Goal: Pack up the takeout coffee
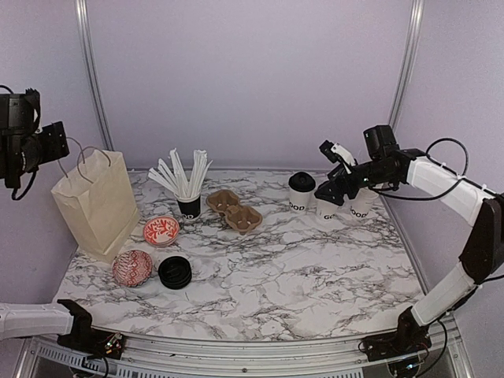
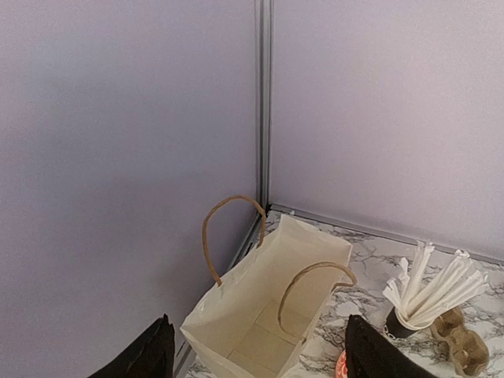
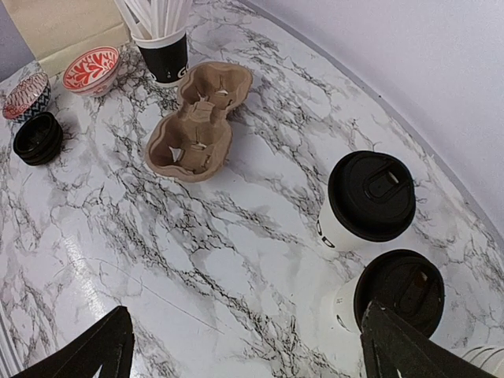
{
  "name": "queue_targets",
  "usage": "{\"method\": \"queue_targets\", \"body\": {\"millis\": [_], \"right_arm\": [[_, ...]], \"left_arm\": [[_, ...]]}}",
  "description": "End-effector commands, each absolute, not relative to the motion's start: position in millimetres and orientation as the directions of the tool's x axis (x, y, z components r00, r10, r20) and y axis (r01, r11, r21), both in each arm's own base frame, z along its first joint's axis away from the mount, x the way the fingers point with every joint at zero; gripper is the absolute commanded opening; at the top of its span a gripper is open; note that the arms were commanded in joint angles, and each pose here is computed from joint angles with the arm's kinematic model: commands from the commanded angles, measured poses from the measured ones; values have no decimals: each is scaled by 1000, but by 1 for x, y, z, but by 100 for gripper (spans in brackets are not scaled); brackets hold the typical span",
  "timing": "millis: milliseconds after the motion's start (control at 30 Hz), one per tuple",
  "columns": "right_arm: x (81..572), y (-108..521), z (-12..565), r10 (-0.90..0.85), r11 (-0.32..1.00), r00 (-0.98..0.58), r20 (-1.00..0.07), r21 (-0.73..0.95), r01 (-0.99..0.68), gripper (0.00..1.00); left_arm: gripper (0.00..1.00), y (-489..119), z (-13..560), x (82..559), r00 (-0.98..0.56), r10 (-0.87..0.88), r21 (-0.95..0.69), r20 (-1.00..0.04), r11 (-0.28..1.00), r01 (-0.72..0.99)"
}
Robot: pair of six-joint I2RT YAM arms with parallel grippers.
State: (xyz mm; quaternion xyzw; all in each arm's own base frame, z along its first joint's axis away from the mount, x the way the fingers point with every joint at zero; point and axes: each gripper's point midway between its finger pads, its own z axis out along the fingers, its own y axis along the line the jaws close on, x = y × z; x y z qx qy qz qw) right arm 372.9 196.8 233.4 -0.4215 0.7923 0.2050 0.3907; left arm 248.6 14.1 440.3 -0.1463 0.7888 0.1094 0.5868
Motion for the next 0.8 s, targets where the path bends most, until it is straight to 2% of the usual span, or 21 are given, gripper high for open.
{"method": "queue_targets", "body": {"millis": [0, 133, 233, 333, 767], "right_arm": [[367, 204, 251, -482, 521, -264, -835, -31, -853, 98], [363, 205, 250, -481, 509, -260, -837, -26, -860, 97], [361, 205, 247, -483, 501, -260, -836, -20, -865, 97], [360, 207, 245, -482, 493, -261, -837, -12, -870, 97], [361, 210, 222, -495, 474, -305, -814, 42, -880, 95]], "left_arm": [[76, 21, 376, 283, -507, -104, 72, -856, 946, -317], [80, 46, 332, 302, -609, -191, 41, -770, 937, -346], [81, 58, 313, 314, -628, -248, 18, -738, 923, -385], [80, 85, 298, 319, -623, -278, 65, -731, 881, -469], [58, 98, 271, 342, -633, -239, 97, -736, 889, -448]]}}
